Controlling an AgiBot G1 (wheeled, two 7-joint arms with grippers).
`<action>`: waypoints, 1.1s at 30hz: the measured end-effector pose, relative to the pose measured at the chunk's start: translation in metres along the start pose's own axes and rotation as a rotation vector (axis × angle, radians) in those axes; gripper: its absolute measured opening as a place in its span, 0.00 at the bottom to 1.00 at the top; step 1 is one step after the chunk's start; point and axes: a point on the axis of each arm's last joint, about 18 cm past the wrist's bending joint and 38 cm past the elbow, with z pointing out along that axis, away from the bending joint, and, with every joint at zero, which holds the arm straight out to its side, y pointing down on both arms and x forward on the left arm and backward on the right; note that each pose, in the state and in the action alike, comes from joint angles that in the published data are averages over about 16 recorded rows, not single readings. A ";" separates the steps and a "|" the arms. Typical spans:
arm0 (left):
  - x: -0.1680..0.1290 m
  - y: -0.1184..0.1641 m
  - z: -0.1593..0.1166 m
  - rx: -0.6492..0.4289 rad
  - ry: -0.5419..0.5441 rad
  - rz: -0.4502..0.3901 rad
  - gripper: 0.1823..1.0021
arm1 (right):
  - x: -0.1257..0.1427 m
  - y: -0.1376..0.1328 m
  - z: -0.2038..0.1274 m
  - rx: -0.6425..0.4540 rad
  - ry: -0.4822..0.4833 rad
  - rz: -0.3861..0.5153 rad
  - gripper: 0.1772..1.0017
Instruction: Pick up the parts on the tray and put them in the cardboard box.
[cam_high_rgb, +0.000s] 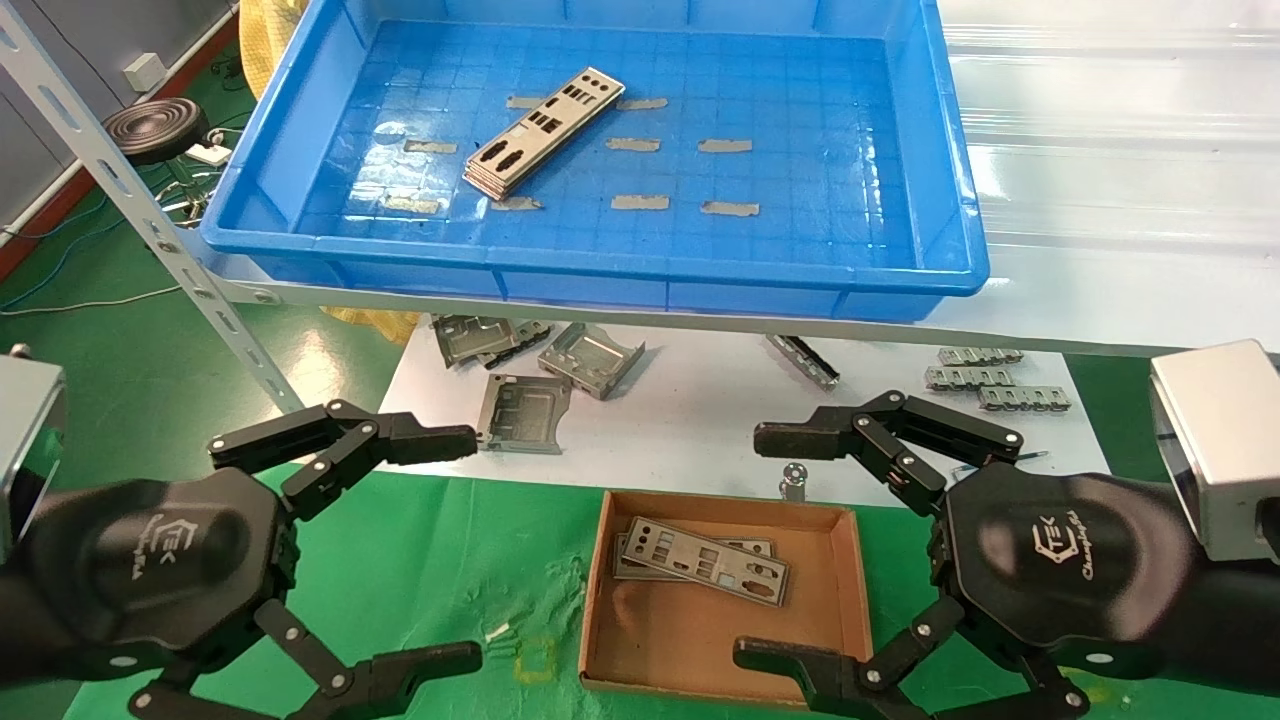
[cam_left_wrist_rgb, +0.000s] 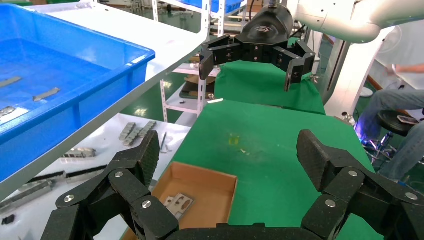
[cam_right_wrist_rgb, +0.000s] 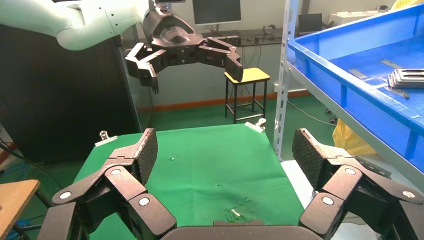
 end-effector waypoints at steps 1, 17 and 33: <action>0.000 0.000 0.000 0.000 0.000 0.000 1.00 | 0.000 0.000 0.000 0.000 0.000 0.000 1.00; 0.000 0.000 0.000 0.000 0.000 0.000 1.00 | 0.000 0.000 0.000 0.000 0.000 0.000 1.00; 0.000 0.000 0.000 0.000 0.000 0.000 1.00 | 0.000 0.000 0.000 0.000 0.000 0.000 1.00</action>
